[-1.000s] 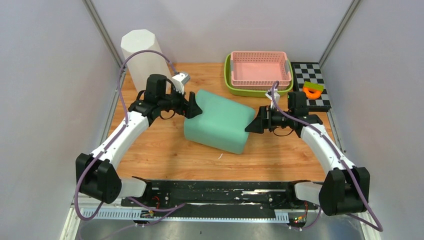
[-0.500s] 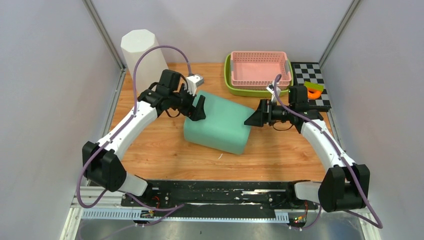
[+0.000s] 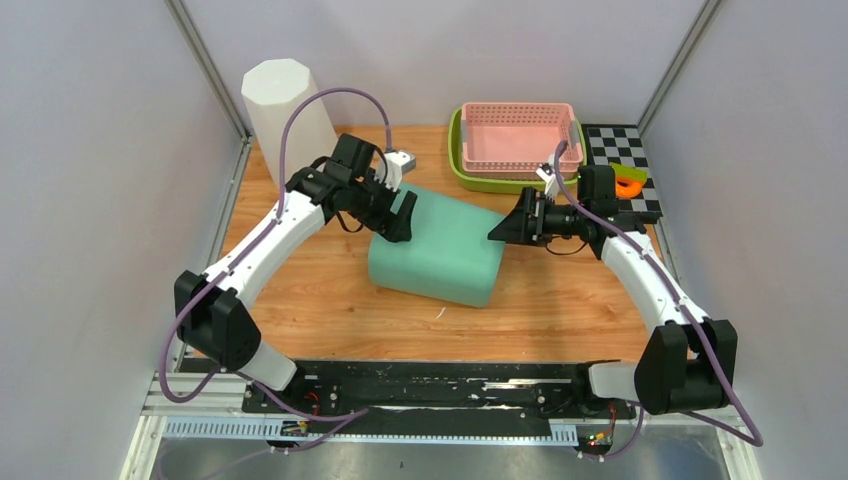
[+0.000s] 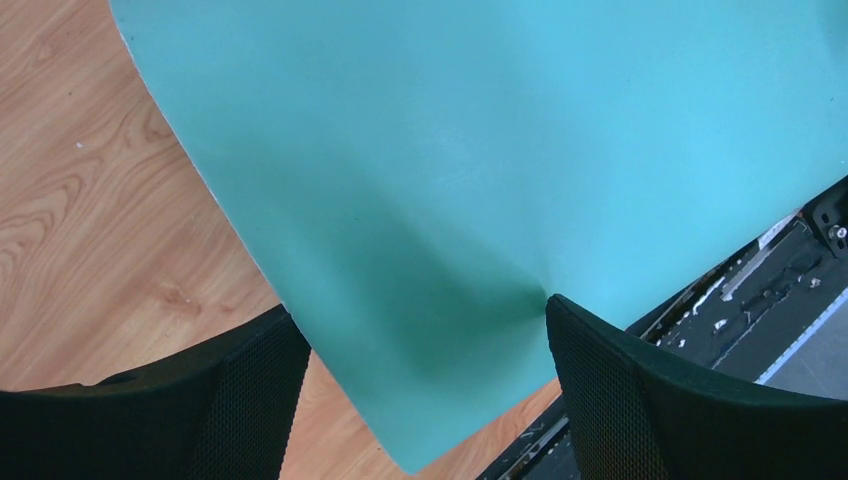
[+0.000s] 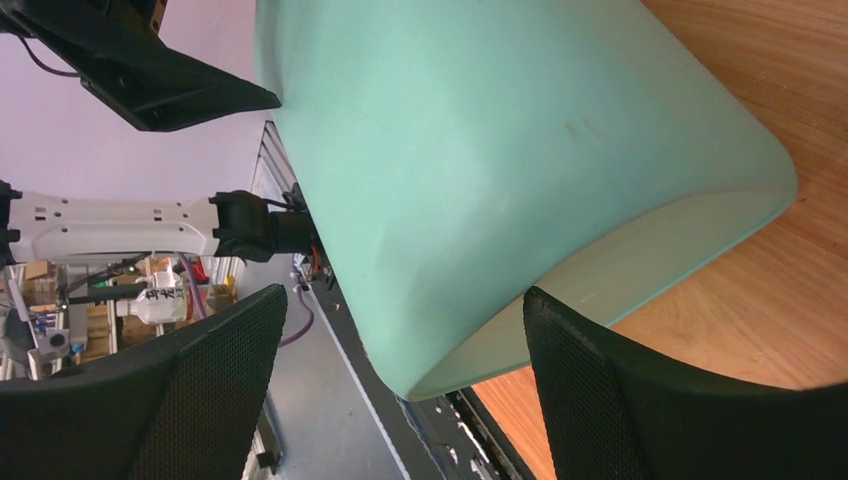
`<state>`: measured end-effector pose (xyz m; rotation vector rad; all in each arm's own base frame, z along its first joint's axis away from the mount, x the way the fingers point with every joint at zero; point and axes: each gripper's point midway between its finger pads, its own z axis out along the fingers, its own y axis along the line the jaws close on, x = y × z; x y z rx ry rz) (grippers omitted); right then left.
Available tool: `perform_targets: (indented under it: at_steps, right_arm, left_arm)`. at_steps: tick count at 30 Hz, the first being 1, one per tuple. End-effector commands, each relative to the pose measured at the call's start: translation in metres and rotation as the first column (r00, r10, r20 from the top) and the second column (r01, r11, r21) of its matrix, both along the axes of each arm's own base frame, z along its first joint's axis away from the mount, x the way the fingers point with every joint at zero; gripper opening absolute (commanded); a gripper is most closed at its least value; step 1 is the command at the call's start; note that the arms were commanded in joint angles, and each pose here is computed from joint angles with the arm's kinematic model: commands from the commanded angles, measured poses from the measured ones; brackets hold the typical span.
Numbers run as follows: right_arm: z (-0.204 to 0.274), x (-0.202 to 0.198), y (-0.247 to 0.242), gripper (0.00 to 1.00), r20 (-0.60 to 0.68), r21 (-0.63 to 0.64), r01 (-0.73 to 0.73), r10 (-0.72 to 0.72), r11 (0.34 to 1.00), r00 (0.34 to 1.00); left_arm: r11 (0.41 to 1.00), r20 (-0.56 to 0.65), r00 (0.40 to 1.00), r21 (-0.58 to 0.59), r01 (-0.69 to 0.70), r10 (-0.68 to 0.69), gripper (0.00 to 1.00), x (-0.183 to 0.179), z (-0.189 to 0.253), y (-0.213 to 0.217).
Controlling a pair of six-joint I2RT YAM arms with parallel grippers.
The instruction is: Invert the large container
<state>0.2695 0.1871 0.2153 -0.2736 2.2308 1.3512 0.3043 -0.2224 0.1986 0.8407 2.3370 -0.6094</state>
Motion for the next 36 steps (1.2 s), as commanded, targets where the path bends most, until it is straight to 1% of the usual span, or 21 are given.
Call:
perform_targets:
  at_steps: [1, 8, 15, 27, 32, 36]
  right_arm:
    - [0.045, 0.001, 0.016, 0.89, 0.074, 0.107, -0.085, 0.077, 0.991, 0.994]
    - [0.069, -0.004, 0.020, 0.89, 0.109, 0.138, -0.089, 0.075, 0.986, 0.991]
    - [0.089, -0.011, 0.024, 0.89, 0.141, 0.154, -0.103, 0.081, 0.983, 0.987]
    - [0.109, -0.017, 0.030, 0.89, 0.182, 0.172, -0.118, 0.086, 0.978, 0.979]
    - [0.118, -0.022, 0.033, 0.89, 0.211, 0.172, -0.131, 0.093, 0.976, 0.973]
    - [0.123, -0.025, 0.035, 0.89, 0.231, 0.170, -0.137, 0.096, 0.976, 0.968]
  left_arm:
    - [0.987, -0.089, 0.984, -0.054, 0.150, -0.154, 0.84, -0.029, -0.007, -0.035]
    - [0.975, -0.157, 0.966, -0.124, 0.185, -0.204, 0.85, -0.038, -0.007, -0.049]
    - [0.948, -0.213, 0.939, -0.228, 0.221, -0.270, 0.86, -0.050, 0.003, -0.064]
    - [0.909, -0.190, 0.924, -0.327, 0.259, -0.331, 0.89, -0.053, 0.029, -0.077]
    - [0.907, -0.181, 0.927, -0.335, 0.257, -0.329, 0.90, -0.054, 0.027, -0.074]
    - [0.914, -0.197, 0.933, -0.338, 0.225, -0.303, 0.90, -0.051, 0.024, -0.071]
